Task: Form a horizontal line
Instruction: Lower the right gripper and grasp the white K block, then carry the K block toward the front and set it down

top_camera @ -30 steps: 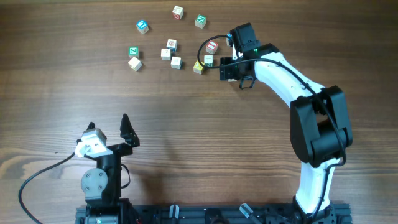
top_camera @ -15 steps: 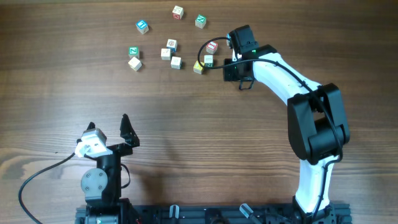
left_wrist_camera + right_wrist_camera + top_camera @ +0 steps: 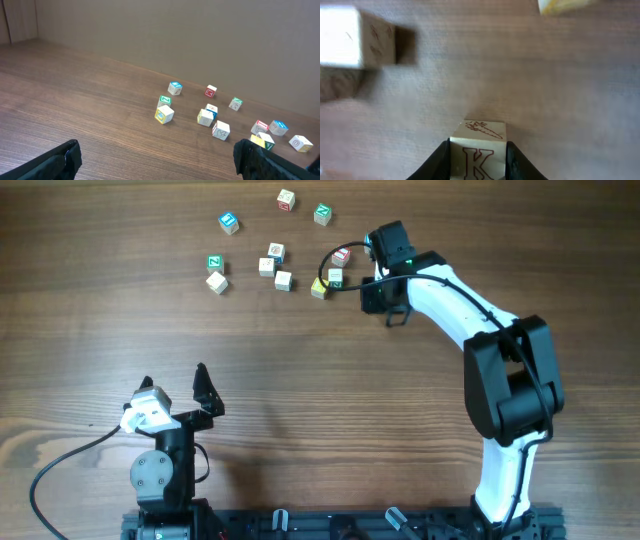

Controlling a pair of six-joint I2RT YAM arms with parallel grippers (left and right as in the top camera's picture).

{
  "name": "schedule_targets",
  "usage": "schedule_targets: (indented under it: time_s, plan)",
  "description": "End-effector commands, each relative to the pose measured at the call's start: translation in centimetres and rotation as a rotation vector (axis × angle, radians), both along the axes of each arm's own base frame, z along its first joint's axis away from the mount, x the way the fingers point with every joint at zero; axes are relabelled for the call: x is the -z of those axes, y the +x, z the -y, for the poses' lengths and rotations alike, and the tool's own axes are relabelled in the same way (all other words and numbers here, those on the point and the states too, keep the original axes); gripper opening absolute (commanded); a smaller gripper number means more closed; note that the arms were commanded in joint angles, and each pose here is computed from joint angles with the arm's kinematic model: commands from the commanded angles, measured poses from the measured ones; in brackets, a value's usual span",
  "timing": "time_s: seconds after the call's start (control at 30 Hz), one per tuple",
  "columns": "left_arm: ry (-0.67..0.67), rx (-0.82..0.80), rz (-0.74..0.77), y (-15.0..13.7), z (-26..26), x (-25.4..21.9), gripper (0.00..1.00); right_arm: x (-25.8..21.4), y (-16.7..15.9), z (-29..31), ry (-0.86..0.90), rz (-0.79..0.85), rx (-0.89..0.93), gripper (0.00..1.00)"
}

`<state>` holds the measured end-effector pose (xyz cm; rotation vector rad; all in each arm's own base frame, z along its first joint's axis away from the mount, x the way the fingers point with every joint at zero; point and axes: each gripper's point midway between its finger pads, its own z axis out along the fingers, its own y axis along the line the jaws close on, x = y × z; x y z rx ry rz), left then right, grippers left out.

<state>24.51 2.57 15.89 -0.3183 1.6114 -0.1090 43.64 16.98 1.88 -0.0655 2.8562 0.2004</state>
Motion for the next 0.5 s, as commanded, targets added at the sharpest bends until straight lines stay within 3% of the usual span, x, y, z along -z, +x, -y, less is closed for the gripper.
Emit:
schedule_targets:
  time_s: [0.0,0.13,0.37,0.47]
  plan:
    - [0.017,-0.009,0.002,0.0,-0.1,0.0,1.0,-4.6,-1.1,0.8,-0.002,0.036,0.008,0.29]
    - [0.017,-0.009,0.002,0.0,-0.1,0.0,1.0,-6.6,-6.0,0.9,0.036,-0.117,-0.019,0.27]
    - [0.017,-0.009,0.003,0.0,-0.1,0.0,1.0,-1.8,-12.5,2.9,-0.024,-0.352,0.015,0.27]
    - [0.017,-0.009,0.003,0.0,-0.1,0.0,1.0,-1.2,-13.2,3.1,-0.031,-0.37,0.016,0.28]
